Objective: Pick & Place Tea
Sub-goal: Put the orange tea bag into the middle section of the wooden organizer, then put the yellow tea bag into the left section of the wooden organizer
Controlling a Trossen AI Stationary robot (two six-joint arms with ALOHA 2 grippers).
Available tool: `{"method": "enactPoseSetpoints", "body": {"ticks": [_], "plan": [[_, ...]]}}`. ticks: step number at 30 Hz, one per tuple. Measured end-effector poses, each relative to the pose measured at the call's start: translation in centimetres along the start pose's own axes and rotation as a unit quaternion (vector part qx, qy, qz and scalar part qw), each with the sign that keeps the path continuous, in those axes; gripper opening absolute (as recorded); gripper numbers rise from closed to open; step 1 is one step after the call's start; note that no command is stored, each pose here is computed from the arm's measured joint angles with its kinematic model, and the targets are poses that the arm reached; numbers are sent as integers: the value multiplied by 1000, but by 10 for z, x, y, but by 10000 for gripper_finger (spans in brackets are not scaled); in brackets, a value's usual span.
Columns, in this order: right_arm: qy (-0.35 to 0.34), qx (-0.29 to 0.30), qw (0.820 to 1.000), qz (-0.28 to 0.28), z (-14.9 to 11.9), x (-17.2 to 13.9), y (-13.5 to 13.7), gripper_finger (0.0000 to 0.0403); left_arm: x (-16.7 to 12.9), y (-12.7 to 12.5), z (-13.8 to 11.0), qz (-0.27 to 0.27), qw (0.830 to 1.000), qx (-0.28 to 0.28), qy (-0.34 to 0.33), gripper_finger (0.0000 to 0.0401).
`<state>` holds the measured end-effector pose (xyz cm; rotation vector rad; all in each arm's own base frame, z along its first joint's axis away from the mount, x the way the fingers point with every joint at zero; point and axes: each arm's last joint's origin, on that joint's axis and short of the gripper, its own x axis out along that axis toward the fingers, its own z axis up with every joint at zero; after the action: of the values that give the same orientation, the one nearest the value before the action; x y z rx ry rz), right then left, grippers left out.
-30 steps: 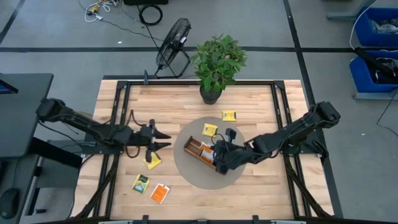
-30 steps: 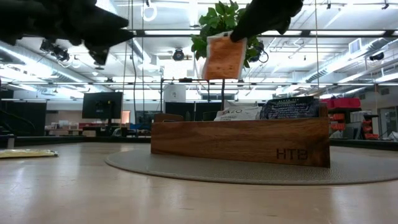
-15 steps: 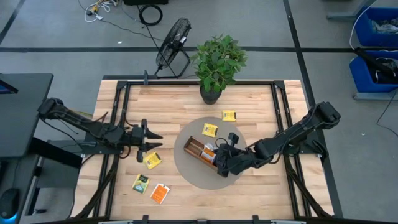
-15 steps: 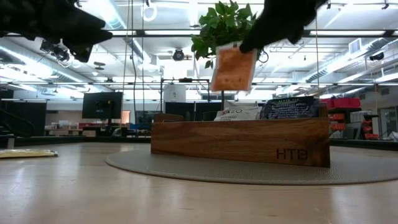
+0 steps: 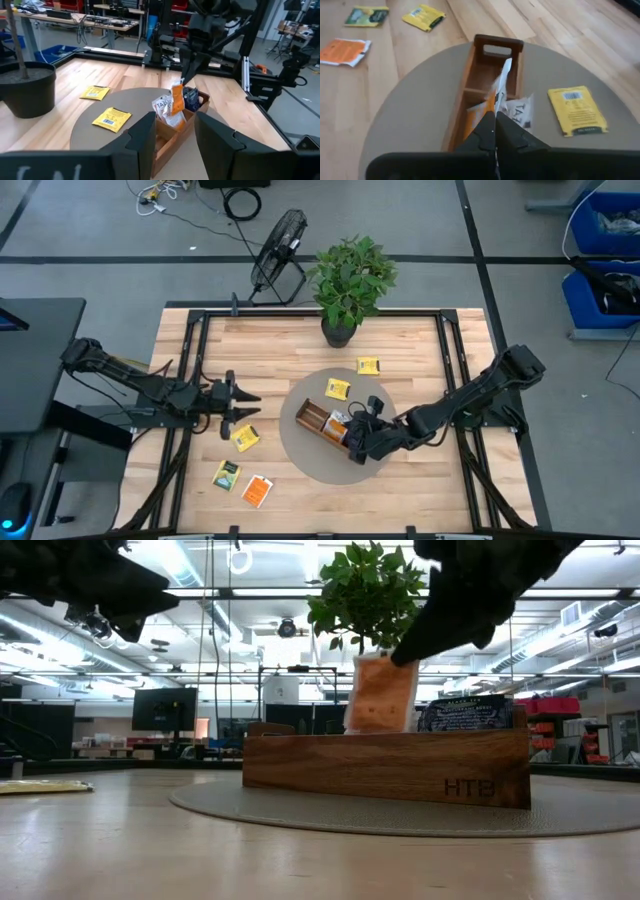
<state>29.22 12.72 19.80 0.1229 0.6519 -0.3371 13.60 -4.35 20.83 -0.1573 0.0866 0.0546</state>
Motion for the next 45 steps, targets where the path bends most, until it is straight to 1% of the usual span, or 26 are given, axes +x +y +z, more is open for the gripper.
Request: {"method": "enactPoseSetpoints", "body": {"ticks": [4, 11, 16, 26, 29, 37, 40, 45], "plan": [[13, 1, 1000, 3, -5, 10, 2, 0, 0, 0, 0, 5, 1000, -1, -2, 140], [18, 3, 1000, 1, -11, 18, 5, 0, 0, 0, 0, 5, 1000, -1, -2, 140], [27, 3, 999, 17, -17, 29, 10, 0, 0, 0, 0, 5, 1000, 0, -1, 140], [35, 0, 999, 15, -23, 36, 12, 2, 0, 0, 0, 5, 1000, 0, -1, 140], [32, -5, 999, 17, -22, 36, 13, 18, 0, 0, 0, 5, 1000, -2, -1, 140], [31, -28, 999, 18, -20, 32, 11, 90, 0, 0, 0, 5, 1000, -4, -1, 140], [29, -29, 999, 16, -14, 23, 7, 112, 0, 0, 0, 5, 1000, -4, -1, 140], [-10, -42, 999, -1, 3, -1, -1, 135, 0, 0, 0, 5, 1000, 0, -1, 140]]}}
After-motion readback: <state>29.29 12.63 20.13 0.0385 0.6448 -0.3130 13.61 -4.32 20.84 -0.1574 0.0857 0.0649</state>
